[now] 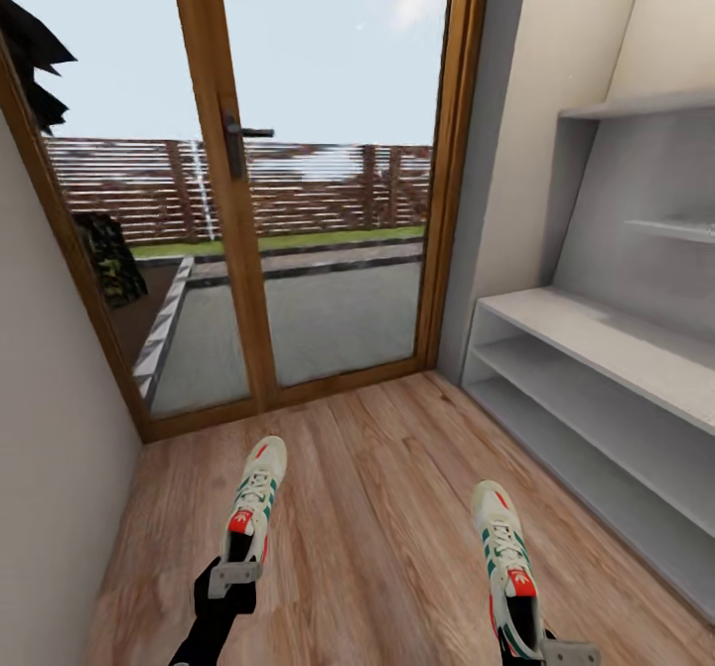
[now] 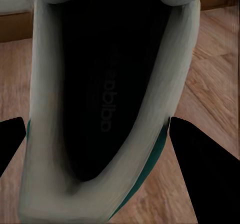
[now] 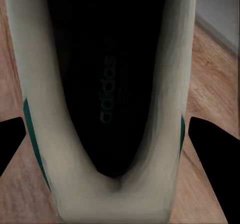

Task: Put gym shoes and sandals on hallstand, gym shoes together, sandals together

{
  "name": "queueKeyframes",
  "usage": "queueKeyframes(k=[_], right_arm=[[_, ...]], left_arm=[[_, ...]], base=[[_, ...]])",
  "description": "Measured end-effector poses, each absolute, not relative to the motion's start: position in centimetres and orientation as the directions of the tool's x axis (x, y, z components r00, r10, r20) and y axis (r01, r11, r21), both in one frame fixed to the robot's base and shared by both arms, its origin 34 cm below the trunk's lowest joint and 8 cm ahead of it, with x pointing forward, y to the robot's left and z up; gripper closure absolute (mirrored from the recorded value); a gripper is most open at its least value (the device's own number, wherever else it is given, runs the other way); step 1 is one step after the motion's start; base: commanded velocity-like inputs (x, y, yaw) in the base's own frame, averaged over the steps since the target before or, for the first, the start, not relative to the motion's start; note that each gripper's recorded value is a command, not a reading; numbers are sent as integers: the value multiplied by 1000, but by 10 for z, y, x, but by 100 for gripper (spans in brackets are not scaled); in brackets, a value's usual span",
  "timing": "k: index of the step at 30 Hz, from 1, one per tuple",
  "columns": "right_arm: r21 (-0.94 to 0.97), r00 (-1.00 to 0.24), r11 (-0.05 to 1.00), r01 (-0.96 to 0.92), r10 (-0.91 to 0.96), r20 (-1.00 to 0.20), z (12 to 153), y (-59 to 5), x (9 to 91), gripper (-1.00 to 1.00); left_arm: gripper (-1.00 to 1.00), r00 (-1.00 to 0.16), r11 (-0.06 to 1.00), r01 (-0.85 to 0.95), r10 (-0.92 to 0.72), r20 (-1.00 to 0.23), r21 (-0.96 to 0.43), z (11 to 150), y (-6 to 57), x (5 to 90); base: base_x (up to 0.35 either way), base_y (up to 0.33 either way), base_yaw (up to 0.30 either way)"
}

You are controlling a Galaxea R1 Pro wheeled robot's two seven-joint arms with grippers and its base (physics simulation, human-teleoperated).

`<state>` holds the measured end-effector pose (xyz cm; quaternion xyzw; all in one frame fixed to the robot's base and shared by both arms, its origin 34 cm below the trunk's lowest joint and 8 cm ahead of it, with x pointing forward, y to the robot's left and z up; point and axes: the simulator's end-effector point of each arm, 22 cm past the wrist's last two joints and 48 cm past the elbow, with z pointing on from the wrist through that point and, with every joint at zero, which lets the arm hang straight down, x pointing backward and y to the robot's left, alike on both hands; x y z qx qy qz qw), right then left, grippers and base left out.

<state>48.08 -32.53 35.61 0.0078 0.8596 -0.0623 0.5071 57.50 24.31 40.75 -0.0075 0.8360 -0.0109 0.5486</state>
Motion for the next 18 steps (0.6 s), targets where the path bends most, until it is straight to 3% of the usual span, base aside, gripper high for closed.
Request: queueKeyframes(k=[7,18], right_arm=[[-99,-486,992,77,-50,-873,356,-325,481,100],[-99,-486,992,77,-49,-873,356,-325,481,100]], left_arm=[[100,-398,1000,-1,-25,-917,-27,407,243,575],[100,-397,1000,-1,-25,-917,-27,407,243,575]], base=[[233,63,-265],[29,5,-265]])
